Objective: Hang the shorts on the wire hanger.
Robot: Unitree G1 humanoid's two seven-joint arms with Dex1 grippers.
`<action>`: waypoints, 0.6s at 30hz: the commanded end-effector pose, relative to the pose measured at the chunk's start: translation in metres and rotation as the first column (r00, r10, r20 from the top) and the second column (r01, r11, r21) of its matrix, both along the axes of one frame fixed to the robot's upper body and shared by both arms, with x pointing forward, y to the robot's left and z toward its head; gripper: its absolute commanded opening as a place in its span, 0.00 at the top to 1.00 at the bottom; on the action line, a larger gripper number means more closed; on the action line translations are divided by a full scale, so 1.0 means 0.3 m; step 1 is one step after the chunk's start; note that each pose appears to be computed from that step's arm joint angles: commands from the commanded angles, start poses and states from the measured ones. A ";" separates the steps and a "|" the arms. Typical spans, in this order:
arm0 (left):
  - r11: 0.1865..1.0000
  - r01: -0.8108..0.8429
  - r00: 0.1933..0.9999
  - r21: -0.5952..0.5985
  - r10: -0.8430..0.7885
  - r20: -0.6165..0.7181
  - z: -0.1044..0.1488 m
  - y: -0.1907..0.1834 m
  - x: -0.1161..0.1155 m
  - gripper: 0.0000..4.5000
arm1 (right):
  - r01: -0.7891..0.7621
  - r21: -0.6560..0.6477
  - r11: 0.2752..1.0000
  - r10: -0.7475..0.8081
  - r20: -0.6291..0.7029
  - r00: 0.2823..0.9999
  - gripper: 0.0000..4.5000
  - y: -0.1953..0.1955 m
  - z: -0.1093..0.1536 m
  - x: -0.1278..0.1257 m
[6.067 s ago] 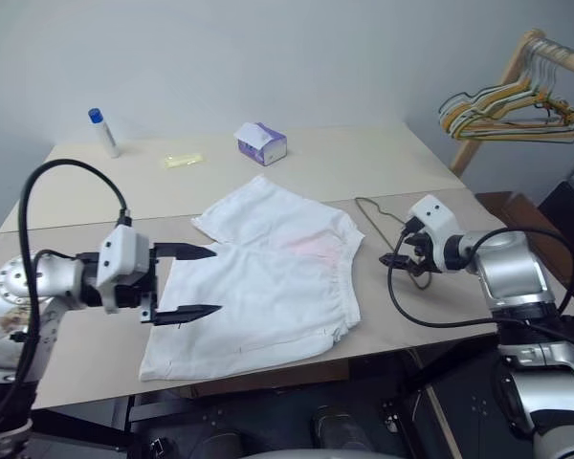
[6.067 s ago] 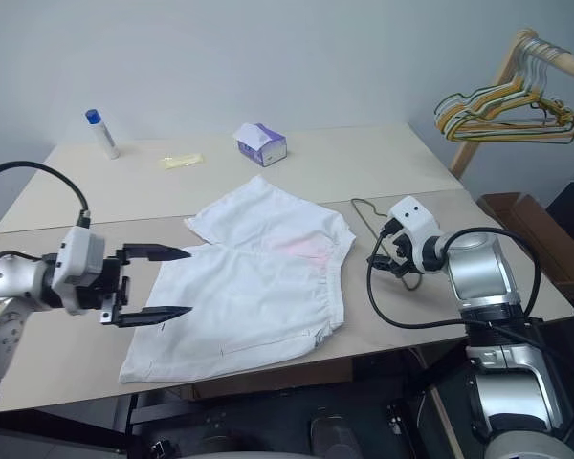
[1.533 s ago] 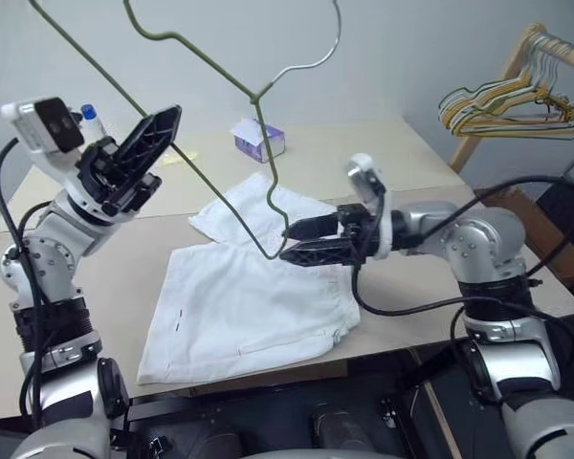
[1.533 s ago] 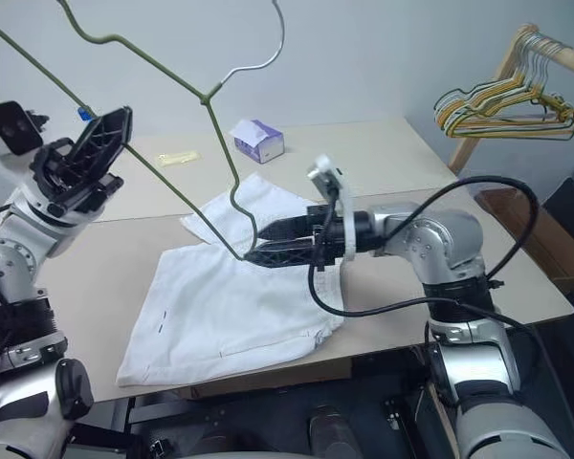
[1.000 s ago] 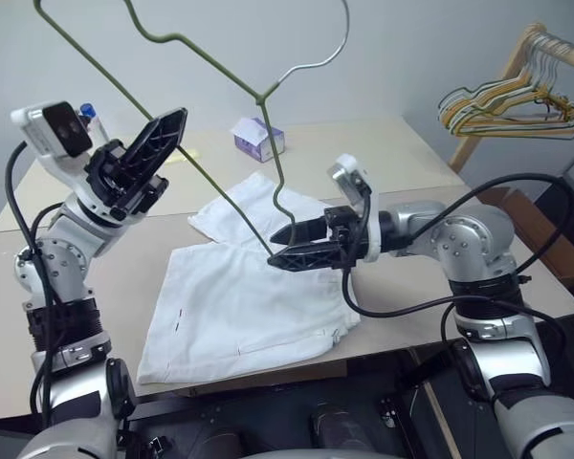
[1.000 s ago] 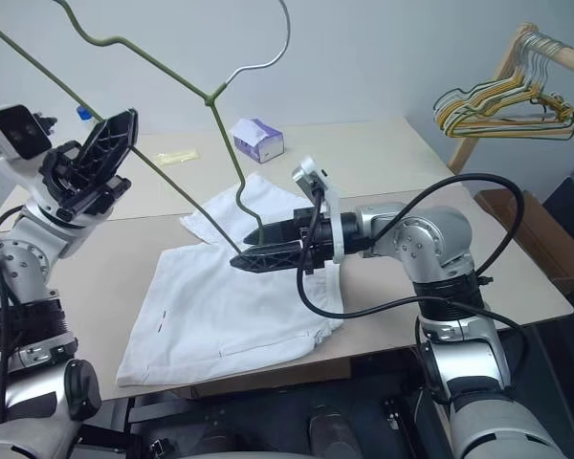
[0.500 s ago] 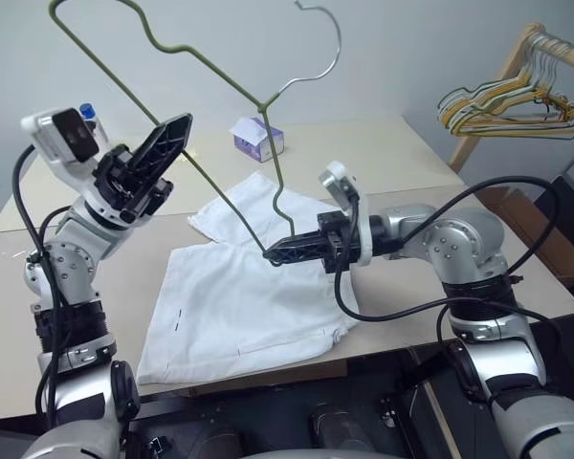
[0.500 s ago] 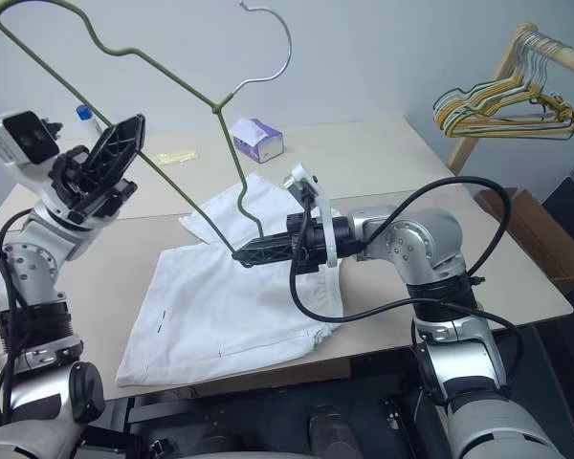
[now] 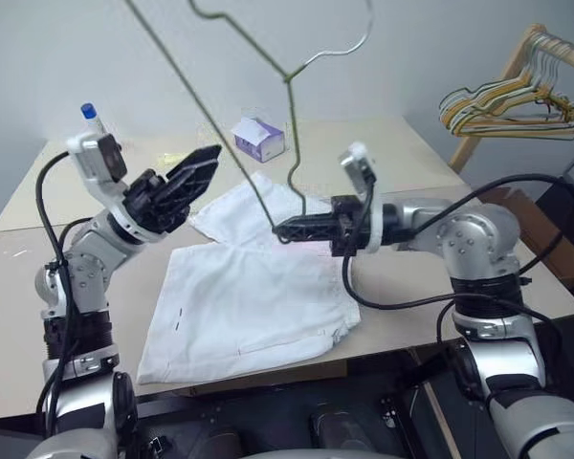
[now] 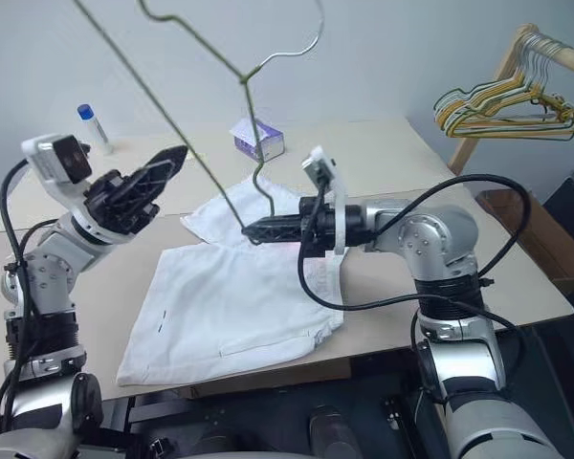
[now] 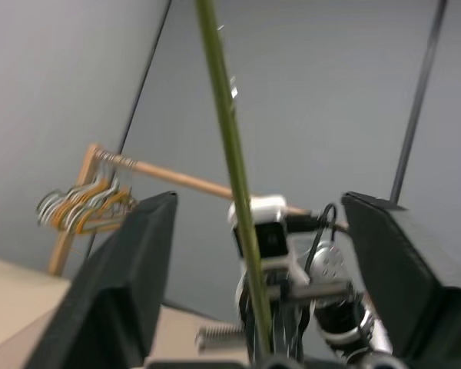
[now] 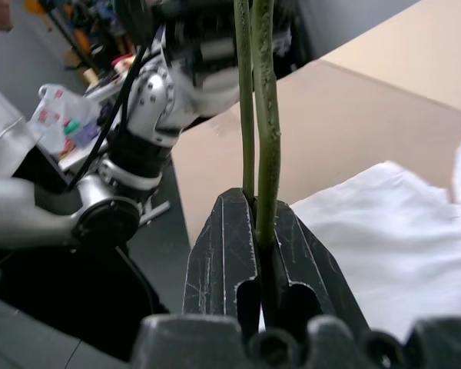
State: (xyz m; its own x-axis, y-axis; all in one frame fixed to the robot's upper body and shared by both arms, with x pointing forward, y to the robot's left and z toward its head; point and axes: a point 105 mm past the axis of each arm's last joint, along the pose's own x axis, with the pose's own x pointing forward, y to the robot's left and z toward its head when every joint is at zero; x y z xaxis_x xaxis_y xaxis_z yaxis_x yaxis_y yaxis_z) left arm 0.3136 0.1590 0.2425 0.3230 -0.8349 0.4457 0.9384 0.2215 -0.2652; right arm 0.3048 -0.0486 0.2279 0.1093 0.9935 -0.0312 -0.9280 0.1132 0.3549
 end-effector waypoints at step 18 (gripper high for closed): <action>0.742 -0.160 0.979 0.651 0.034 0.201 -0.310 -0.103 0.002 0.01 | 0.272 -0.400 0.875 -0.470 -0.567 0.677 1.00 -0.672 -0.335 -0.274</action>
State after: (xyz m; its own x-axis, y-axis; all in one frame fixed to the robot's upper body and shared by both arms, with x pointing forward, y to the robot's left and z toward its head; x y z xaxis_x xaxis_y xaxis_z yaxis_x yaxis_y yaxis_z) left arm 0.3160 0.1300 0.1395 0.4014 -0.9028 -0.1542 0.9159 0.3959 0.0664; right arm 0.2263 -0.2478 0.1193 0.3368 0.7974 -0.5008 -0.3485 0.5996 0.7204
